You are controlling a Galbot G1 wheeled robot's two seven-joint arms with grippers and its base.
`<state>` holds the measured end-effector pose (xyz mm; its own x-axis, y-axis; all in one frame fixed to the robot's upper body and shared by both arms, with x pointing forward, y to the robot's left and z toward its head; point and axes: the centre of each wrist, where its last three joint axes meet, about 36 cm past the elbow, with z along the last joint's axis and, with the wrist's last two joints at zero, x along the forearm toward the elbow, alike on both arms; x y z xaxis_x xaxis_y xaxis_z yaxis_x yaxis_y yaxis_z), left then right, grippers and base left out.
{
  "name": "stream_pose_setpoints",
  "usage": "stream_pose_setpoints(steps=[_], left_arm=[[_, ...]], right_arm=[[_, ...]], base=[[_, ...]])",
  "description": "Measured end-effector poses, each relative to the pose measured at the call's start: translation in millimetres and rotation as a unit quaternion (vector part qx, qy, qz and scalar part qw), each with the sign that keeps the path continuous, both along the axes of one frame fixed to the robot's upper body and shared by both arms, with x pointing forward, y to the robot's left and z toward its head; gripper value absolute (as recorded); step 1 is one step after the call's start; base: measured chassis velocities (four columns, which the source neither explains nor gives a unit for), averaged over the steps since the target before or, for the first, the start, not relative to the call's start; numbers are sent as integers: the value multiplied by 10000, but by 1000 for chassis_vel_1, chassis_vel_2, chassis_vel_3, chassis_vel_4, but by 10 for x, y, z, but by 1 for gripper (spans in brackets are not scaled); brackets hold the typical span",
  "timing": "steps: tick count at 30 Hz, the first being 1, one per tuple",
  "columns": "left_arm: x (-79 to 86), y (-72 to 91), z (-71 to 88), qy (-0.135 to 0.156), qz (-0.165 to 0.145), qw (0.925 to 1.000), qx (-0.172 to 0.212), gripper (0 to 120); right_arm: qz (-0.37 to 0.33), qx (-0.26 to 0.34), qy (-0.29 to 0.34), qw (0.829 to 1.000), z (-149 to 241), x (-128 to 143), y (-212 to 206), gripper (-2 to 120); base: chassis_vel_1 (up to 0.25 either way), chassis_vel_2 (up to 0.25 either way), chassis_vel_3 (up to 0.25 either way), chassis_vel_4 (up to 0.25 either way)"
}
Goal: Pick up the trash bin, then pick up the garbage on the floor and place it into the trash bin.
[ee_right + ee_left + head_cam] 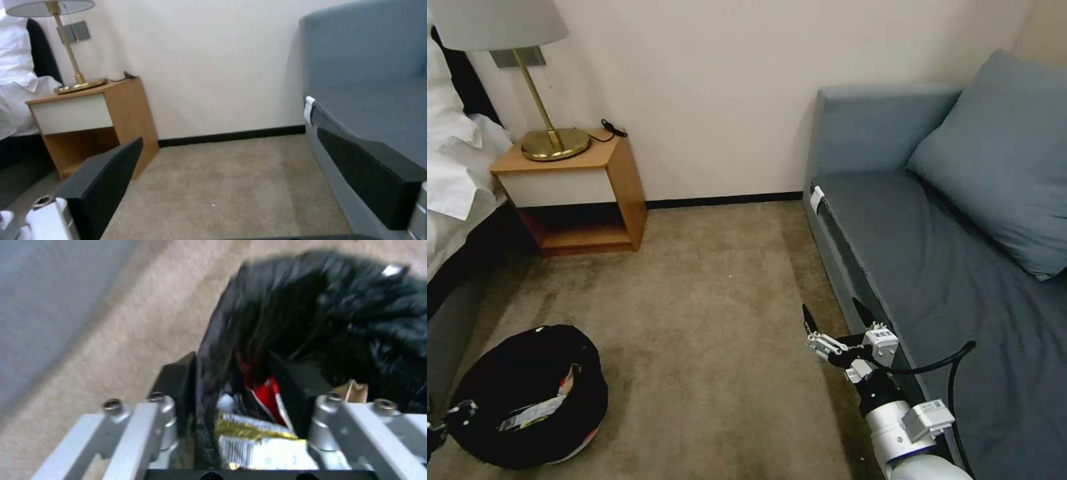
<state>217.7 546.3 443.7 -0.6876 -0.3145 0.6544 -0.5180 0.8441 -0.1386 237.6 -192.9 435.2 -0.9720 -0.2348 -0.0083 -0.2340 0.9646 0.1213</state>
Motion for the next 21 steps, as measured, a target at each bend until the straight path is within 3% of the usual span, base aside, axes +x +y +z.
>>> stream_pose_setpoints(steps=[3, 8, 9, 10, 12, 13, 14, 16, 18, 19, 21], left_arm=[[-46, -16, 175, -68, -44, 9996, 283, 62], [-84, -112, 319, -282, -185, 9975, 621, 77], [-89, -157, 335, -425, -253, 9963, 708, 81], [-83, -280, 325, -784, -426, 9925, 834, 85], [-90, -501, 267, -1351, -746, 9834, 952, 93], [-110, -679, 265, -1838, -927, 9727, 1073, 97], [-110, -679, 265, -1838, -927, 9727, 1073, 97], [-127, -937, 313, -2447, -1131, 9543, 1291, 100], [-146, -1156, 357, -2837, -1307, 9361, 1616, 100], [-146, -1156, 357, -2837, -1307, 9361, 1616, 100], [-157, -1470, 369, -3204, -1585, 9118, 2020, 100]], right_arm=[[0, 1, 2, 10000, 0, 1, 1, 100], [0, 2, 4, 10000, -1, 1, 1, 100], [0, 2, 3, 10000, -1, 1, 1, 100], [1, 2, 5, 10000, -1, 1, 2, 100], [1, 3, 5, 10000, -2, 2, 2, 100], [1, 2, 6, 10000, -2, 2, 2, 100], [1, 2, 6, 10000, -2, 2, 2, 100], [1, 3, 6, 10000, -2, 2, 3, 100], [1, 3, 8, 10000, -2, 2, 2, 100], [1, 3, 8, 10000, -2, 2, 2, 100], [1, 3, 9, 10000, -2, 2, 3, 100]], base=[[0, 0, 0, 0], [0, 0, 0, 0], [0, 0, 0, 0], [0, 0, 0, 0], [0, 0, 0, 0], [0, 0, 0, 0], [0, 0, 0, 0], [0, 0, 0, 0], [0, 0, 0, 0], [0, 0, 0, 0], [0, 0, 0, 0]])
